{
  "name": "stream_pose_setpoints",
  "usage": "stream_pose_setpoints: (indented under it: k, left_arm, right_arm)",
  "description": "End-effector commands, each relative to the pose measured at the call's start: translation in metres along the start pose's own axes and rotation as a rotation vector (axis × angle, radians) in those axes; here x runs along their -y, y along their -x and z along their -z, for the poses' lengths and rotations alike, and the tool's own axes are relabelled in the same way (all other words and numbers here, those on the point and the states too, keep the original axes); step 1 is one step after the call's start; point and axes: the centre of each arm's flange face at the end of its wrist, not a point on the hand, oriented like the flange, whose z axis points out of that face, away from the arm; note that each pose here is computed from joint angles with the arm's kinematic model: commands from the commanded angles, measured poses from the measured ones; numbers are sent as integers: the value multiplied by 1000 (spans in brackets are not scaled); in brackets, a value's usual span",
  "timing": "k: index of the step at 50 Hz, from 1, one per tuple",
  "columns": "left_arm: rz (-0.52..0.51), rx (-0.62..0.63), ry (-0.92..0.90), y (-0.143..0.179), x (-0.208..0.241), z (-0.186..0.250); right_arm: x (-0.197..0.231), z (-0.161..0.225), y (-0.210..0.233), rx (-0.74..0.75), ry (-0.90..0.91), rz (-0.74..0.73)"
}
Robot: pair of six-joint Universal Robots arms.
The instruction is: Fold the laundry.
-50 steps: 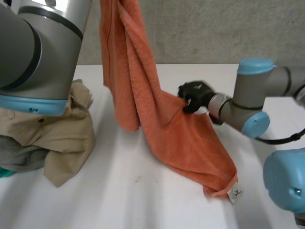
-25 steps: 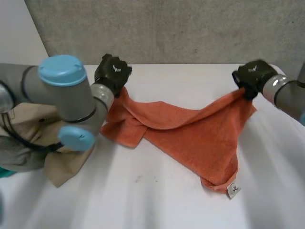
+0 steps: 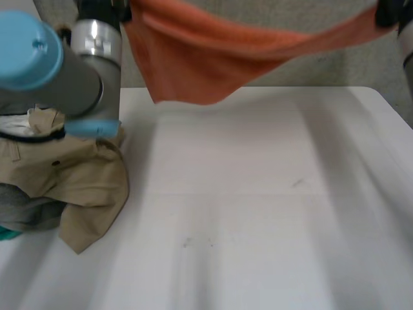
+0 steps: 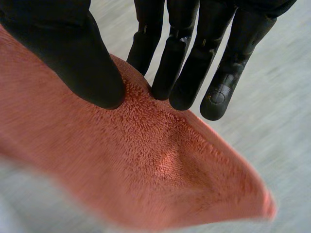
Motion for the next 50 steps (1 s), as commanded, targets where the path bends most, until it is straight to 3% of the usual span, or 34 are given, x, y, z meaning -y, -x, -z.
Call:
stream_pose_setpoints:
  k: [1, 6, 10, 14, 28, 36, 40, 50]
  left_arm:
    - [-26, -210, 264, -30, -53, 82]
    - [-32, -336, 399, -45, -77, 128]
    - [-32, -376, 439, -50, -86, 143]
    - [-37, -366, 442, -46, -87, 141]
    - [-34, -340, 398, -35, -68, 128]
    - [-39, -331, 414, -33, -75, 127]
    - [-45, -326, 430, -28, -79, 126]
    - [-48, -335, 463, -26, -83, 130]
  right_arm:
    - [-68, 77, 48, 273, 399, -37]
    - [-108, 125, 79, 425, 560, -52]
    - [-132, 137, 95, 480, 606, -75]
    - [-155, 134, 87, 446, 641, -100]
    - [-169, 115, 54, 300, 672, -234]
    - [-195, 114, 55, 307, 776, -318]
    - [-207, 113, 59, 332, 876, -447]
    - [-217, 106, 70, 349, 901, -592]
